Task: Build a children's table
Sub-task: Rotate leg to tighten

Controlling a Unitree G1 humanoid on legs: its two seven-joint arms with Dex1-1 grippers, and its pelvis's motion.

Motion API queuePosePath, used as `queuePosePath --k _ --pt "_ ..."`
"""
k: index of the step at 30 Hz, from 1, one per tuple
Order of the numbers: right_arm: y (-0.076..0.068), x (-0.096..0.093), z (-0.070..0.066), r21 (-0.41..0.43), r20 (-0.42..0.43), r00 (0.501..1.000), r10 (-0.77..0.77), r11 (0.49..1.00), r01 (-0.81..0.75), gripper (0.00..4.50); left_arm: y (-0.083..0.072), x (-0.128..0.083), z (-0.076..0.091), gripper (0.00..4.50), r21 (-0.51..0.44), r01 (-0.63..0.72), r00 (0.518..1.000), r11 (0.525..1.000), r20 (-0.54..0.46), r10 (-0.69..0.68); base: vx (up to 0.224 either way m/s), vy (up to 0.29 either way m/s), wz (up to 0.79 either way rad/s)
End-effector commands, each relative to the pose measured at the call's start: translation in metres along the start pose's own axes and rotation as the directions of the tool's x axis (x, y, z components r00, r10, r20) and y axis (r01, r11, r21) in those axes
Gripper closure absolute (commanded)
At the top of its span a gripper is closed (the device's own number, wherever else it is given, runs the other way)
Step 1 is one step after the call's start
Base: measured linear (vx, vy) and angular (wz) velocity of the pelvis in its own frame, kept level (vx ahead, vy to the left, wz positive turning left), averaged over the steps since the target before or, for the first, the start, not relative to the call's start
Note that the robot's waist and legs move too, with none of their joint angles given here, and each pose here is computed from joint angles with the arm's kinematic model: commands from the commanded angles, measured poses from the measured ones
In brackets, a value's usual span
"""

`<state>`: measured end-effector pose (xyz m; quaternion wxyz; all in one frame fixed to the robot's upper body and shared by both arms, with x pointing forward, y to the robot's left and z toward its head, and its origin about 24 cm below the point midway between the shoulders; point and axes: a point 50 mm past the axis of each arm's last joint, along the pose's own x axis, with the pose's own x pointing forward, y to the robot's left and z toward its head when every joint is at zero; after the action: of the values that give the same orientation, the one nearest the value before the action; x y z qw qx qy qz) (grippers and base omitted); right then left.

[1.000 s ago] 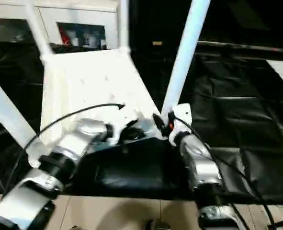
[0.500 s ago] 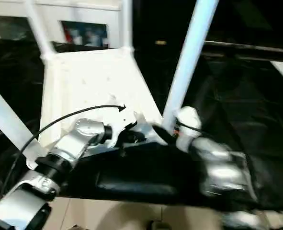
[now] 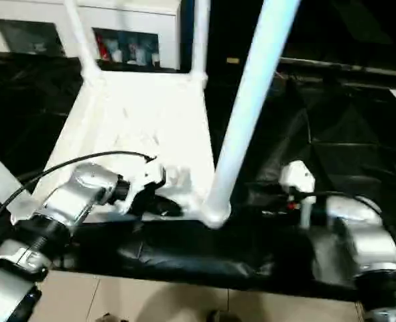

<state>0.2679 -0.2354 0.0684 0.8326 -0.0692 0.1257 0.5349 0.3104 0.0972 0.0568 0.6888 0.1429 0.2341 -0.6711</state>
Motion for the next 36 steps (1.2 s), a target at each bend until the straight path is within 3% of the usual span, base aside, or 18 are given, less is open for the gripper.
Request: queuePosePath --k 1,7,13,19,24,25,27,29,30,31,32,34,35,36 --pt "0.002 -0.006 0.001 0.005 0.001 1.000 0.014 1.000 -0.014 1.53 -0.003 0.004 0.006 4.50 0.026 0.050 0.999 0.998 0.002 -0.050 0.000 0.000 0.00" --pt "0.014 0.007 0.001 0.016 0.005 0.994 0.108 0.994 -0.108 1.53 -0.003 0.004 0.007 4.50 0.030 0.057 0.998 0.998 -0.001 -0.057 0.000 0.000 0.00" --pt "0.015 0.010 -0.001 0.012 0.004 0.994 0.112 0.994 -0.112 1.53 -0.008 0.005 0.010 4.50 0.049 0.110 0.994 0.993 0.016 -0.111 0.000 0.000 0.00" --pt "0.010 -0.016 -0.001 0.017 -0.002 0.999 0.034 0.999 -0.034 1.53 -0.014 -0.007 0.001 4.50 0.080 0.146 0.988 0.986 -0.067 -0.140 0.000 0.000 0.00" --pt "-0.003 -0.040 0.001 0.031 -0.022 0.995 -0.097 0.995 0.098 1.53 -0.014 -0.018 0.004 4.50 0.109 0.095 0.995 0.989 -0.037 -0.091 0.000 0.000 0.00" --pt "-0.007 -0.043 0.004 0.058 -0.008 0.990 -0.140 0.988 0.140 1.45 -0.015 -0.023 0.008 3.93 0.115 0.080 0.997 0.990 -0.008 -0.080 0.000 0.000 0.00" --pt "-0.010 -0.042 0.006 0.086 0.001 0.982 -0.191 0.978 0.191 1.45 -0.015 -0.029 0.012 3.93 0.118 0.062 0.997 0.991 0.027 -0.066 0.000 0.000 0.00" --pt "-0.012 -0.041 0.006 0.096 0.002 0.975 -0.221 0.971 0.220 1.45 -0.016 -0.033 0.014 3.64 0.116 0.053 0.997 0.992 0.045 -0.058 0.000 0.000 0.00" --pt "-0.013 -0.039 0.006 0.080 0.013 0.961 -0.275 0.959 0.273 1.45 -0.014 -0.039 0.020 3.53 0.119 0.001 0.995 0.993 0.102 -0.013 0.000 0.000 0.00" --pt "-0.019 -0.035 0.005 0.084 0.039 0.911 -0.411 0.909 0.407 1.45 -0.009 -0.052 0.032 3.53 0.124 -0.134 0.968 0.983 0.230 0.103 0.000 0.000 0.00" --pt "-0.019 -0.035 0.005 0.085 0.040 0.909 -0.416 0.907 0.412 1.45 -0.009 -0.053 0.032 3.44 0.124 -0.139 0.966 0.982 0.234 0.108 0.000 0.000 0.00" --pt "-0.025 -0.033 0.004 0.125 0.060 0.838 -0.543 0.837 0.533 1.19 -0.001 -0.063 0.041 3.33 0.117 -0.327 0.899 0.938 0.343 0.271 0.000 0.000 0.00" --pt "-0.027 -0.031 0.003 0.152 0.065 0.796 -0.602 0.794 0.588 1.13 0.006 -0.069 0.045 3.21 0.090 -0.448 0.839 0.889 0.386 0.384 0.000 0.000 0.00" --pt "-0.027 -0.027 0.002 0.191 0.078 0.742 -0.666 0.740 0.645 1.09 0.014 -0.076 0.046 3.07 0.021 -0.594 0.733 0.804 0.425 0.531 0.000 0.000 0.00"
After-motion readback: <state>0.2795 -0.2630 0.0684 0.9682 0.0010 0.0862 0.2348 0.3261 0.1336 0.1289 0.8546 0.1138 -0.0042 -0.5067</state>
